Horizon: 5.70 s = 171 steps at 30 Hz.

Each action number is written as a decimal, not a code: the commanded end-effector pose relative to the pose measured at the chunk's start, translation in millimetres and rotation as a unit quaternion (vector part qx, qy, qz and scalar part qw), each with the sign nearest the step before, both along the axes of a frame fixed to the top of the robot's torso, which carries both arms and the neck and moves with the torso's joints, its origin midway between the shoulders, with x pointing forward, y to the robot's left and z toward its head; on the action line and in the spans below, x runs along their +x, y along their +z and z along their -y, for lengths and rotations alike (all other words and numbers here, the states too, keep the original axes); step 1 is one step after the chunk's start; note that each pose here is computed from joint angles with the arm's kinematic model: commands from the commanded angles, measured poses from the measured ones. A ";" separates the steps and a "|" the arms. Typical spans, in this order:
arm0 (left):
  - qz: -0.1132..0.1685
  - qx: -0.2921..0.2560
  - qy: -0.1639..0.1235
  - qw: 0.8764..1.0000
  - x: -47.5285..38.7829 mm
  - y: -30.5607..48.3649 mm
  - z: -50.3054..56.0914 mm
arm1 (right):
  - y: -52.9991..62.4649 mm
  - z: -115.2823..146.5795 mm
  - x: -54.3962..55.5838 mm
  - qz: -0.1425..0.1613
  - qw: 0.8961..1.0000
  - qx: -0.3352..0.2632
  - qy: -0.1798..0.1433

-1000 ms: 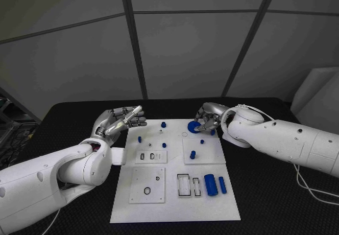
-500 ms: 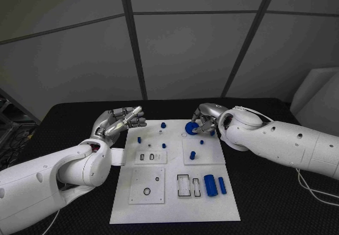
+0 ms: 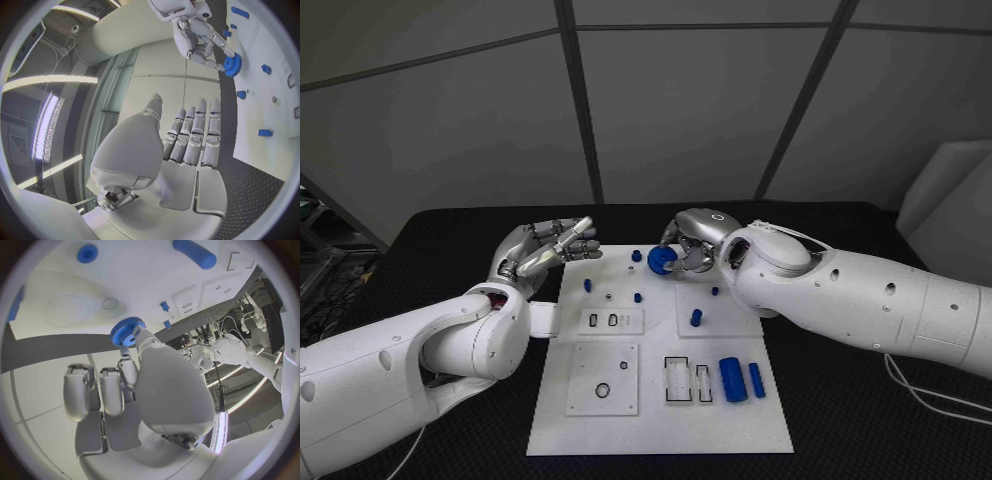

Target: Assemble the parts on the task board

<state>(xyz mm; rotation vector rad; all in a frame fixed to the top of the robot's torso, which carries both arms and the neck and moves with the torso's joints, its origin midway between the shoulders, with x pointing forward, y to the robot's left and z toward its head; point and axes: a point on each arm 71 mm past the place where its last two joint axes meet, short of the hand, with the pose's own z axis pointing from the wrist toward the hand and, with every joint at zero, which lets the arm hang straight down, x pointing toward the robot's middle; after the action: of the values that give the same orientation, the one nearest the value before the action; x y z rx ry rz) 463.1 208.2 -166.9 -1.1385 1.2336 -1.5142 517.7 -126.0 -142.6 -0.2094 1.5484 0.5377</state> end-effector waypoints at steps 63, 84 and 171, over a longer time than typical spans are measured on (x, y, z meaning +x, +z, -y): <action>0.004 0.000 -0.006 1.000 0.6 1.9 0.9 | -21.8 -56.7 11.5 -0.045 0.998 -0.041 0.033; 0.002 0.004 0.001 1.000 3.2 0.0 -5.9 | -2.6 89.1 1.1 -0.023 0.990 0.141 -0.009; -0.001 0.004 0.001 1.000 7.3 -3.7 -4.0 | -56.0 147.5 6.9 -0.096 0.988 0.109 -0.062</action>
<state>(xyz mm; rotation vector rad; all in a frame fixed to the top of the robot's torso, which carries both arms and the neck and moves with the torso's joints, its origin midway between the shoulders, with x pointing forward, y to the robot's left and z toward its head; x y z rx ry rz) 470.3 213.4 -172.2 -1.1513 1.2376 -1.4905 524.2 -274.0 -199.4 0.1091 1.6665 0.6425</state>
